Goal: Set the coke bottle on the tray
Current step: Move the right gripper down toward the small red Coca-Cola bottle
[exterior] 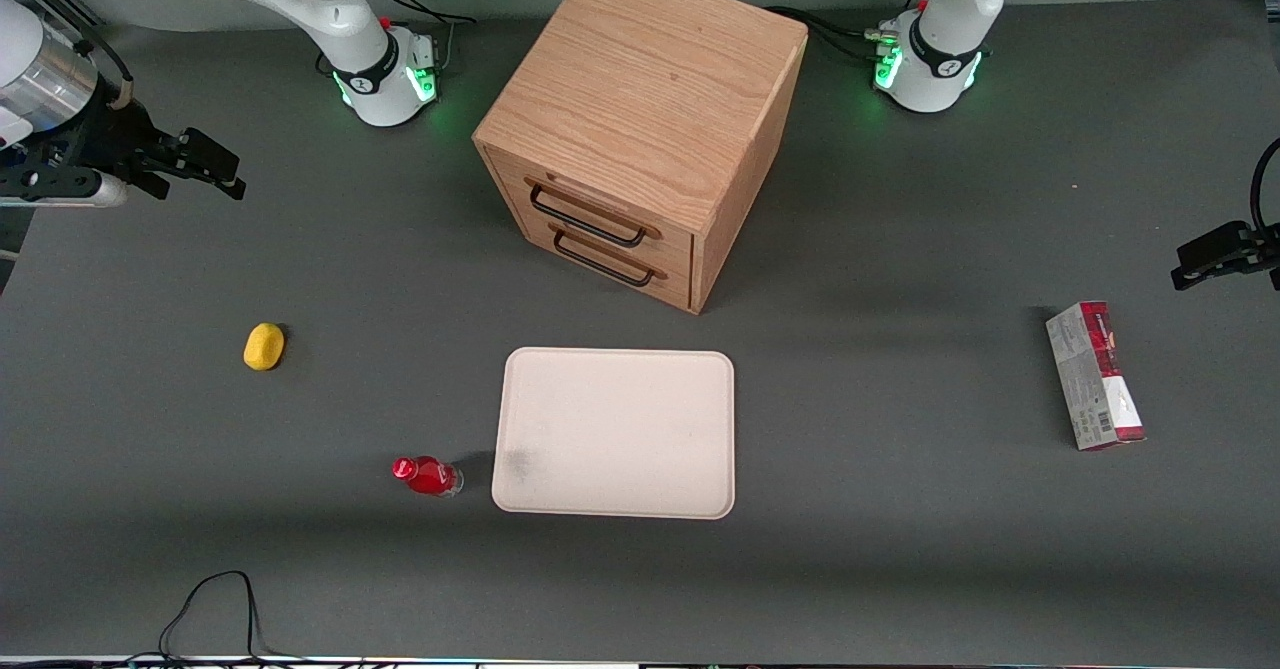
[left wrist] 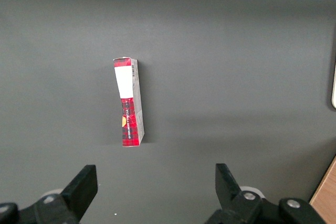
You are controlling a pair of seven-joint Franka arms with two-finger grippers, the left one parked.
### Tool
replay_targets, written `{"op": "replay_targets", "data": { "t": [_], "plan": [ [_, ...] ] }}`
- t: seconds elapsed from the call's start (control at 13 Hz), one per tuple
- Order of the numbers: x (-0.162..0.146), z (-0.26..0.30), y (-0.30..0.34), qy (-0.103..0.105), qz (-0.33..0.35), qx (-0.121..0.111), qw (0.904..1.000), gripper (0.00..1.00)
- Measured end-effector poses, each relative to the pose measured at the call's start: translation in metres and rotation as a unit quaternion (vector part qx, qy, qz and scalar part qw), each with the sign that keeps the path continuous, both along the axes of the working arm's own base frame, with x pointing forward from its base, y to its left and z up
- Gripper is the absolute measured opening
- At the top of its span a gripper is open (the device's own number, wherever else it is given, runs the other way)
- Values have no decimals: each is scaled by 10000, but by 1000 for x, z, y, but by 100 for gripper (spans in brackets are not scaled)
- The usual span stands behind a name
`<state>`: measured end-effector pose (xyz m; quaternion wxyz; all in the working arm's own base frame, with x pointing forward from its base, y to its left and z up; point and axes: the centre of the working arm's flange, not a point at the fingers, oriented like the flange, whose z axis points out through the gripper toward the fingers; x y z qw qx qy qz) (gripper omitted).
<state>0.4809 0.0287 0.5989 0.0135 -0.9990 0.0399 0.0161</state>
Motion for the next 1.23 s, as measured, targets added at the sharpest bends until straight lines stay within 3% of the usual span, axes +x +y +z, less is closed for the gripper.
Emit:
{"op": "replay_targets", "data": {
  "t": [0.23,0.38,0.69,1.0,1.23],
  "plan": [
    [7,1,1,63,-3,-19,10000,100],
    [24,6,4,-3,0,-37,10000,100],
    [94,0,47,-118,285,-110,9995,100],
    [178,-84,119,151,654,-102,9977,100],
    [230,-179,152,61,782,-71,9969,100]
  ]
}}
